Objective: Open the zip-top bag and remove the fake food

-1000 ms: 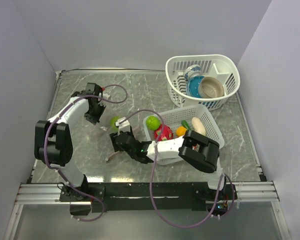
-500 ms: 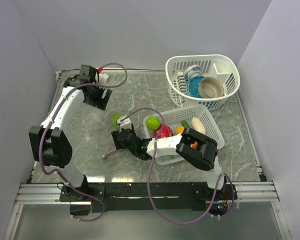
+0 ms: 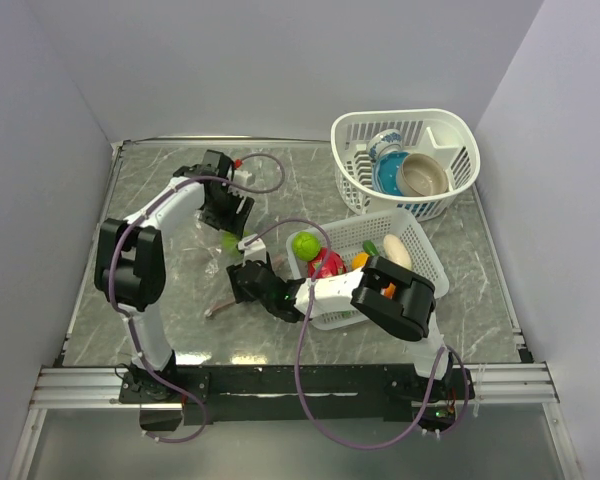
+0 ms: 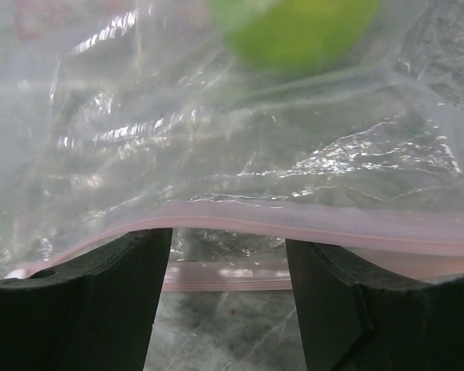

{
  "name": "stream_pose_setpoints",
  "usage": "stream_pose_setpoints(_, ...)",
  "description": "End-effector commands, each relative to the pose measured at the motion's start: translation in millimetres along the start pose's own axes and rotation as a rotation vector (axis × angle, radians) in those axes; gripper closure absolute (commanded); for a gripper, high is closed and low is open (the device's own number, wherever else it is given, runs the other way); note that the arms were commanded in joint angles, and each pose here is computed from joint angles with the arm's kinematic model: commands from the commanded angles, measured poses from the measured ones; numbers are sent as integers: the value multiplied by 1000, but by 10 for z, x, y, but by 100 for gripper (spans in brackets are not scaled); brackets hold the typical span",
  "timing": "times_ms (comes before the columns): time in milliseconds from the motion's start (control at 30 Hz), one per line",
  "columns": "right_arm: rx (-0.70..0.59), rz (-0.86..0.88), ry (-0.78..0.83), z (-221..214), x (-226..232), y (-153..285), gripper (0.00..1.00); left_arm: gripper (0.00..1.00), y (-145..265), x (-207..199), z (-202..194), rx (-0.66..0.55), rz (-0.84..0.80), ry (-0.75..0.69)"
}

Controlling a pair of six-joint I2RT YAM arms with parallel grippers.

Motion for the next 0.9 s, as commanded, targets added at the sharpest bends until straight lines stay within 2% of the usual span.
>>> stream_pose_setpoints(0, -32, 16, -34, 156, 75, 65, 33, 27, -124, 242, -52, -3, 131, -14)
stream_pose_setpoints(167, -33, 13, -34, 181, 107, 48, 33, 31, -285, 163, -194, 28, 95, -8)
stream_pose_setpoints(367, -56, 3, -23, 269, 132, 17, 19, 34, -586, 114, -409, 97, 83, -22)
stream_pose_setpoints(500, -66, 5, -19, 319, 169, -18, 17, 34, -686, 100, -428, 114, 64, -27)
stream_pose_setpoints(633, -75, 21, -20, 366, 239, -35, 16, 33, -834, 129, -404, 138, 51, -24)
stream_pose_setpoints(867, -78, 20, -18, 365, 253, -72, 15, 23, -1006, 77, -494, 185, 12, -10)
Point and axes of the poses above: each gripper's point midway between its finger pads, its own y axis back along the fingers, its own x axis along the line the jaws close on, z = x × y, the point moved 1 cm from there along y, back along the fingers, and after that the axes turned 11 degrees about -y, right-handed, at the moved point
